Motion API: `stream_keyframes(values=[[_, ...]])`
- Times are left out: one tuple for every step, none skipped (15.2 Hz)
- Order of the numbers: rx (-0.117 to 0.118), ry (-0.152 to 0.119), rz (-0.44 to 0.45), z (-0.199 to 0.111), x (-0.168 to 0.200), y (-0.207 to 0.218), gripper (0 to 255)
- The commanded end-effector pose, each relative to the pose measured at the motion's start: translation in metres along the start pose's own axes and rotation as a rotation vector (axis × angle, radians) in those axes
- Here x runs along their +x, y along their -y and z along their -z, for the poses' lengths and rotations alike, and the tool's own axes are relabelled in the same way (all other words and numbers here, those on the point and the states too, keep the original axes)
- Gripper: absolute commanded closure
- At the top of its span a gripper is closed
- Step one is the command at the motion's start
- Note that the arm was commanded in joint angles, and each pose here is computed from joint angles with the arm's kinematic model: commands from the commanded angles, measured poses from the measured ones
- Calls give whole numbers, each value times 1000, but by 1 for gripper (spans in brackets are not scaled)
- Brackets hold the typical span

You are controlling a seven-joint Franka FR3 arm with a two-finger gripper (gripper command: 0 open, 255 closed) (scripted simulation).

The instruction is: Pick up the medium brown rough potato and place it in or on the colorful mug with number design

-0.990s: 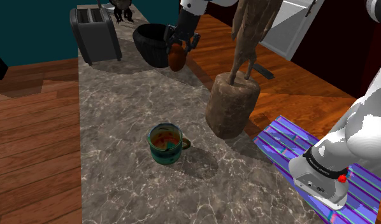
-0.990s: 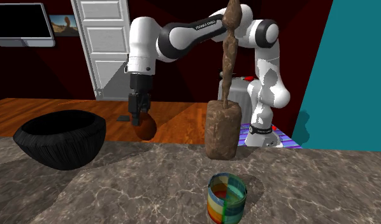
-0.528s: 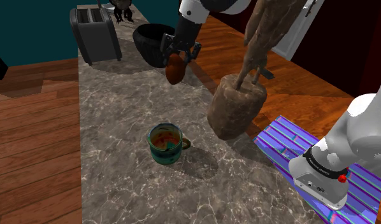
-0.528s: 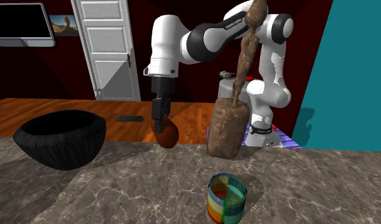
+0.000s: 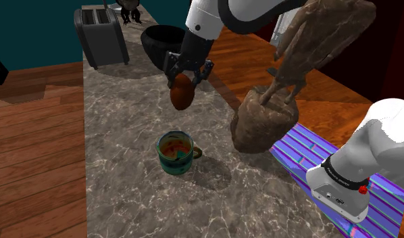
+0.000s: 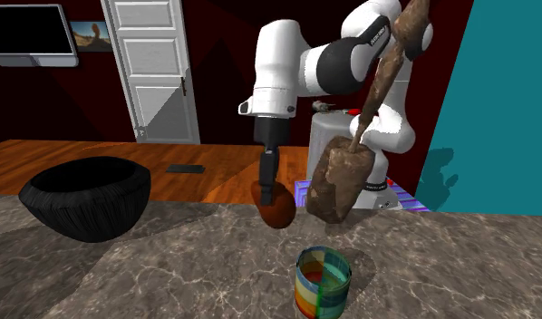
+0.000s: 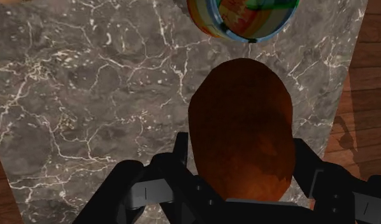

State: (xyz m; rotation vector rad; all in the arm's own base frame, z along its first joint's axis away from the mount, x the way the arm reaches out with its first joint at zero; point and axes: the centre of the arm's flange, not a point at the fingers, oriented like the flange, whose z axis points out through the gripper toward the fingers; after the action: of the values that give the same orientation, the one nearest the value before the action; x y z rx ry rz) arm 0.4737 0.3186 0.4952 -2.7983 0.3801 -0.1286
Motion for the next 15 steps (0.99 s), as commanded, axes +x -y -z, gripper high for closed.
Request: stream_keyframes(values=[[0,-1,-1,1,-23,10,255],[0,-1,-1,0,-35,16,255],[0,-1,-1,-1,-47,22,255],[0,-1,-1,-2,-59,27,255],[0,-1,-1,-3,-71,33,255],[0,-1,-1,-4,-83,39,255],[0,-1,-1,-5,-95,44,255],[0,-1,-1,-7,-109,51,255],[0,-1,-1,-12,-110,50,255],[0,-1,-1,-17,-110,48,255],[0,-1,-1,-22,-110,46,255],[0,-1,-1,-27,-110,44,255],[0,-1,-1,-32,-111,43,255],[0,-1,-1,-37,-111,41,255],[0,-1,-1,-42,-111,39,255]])
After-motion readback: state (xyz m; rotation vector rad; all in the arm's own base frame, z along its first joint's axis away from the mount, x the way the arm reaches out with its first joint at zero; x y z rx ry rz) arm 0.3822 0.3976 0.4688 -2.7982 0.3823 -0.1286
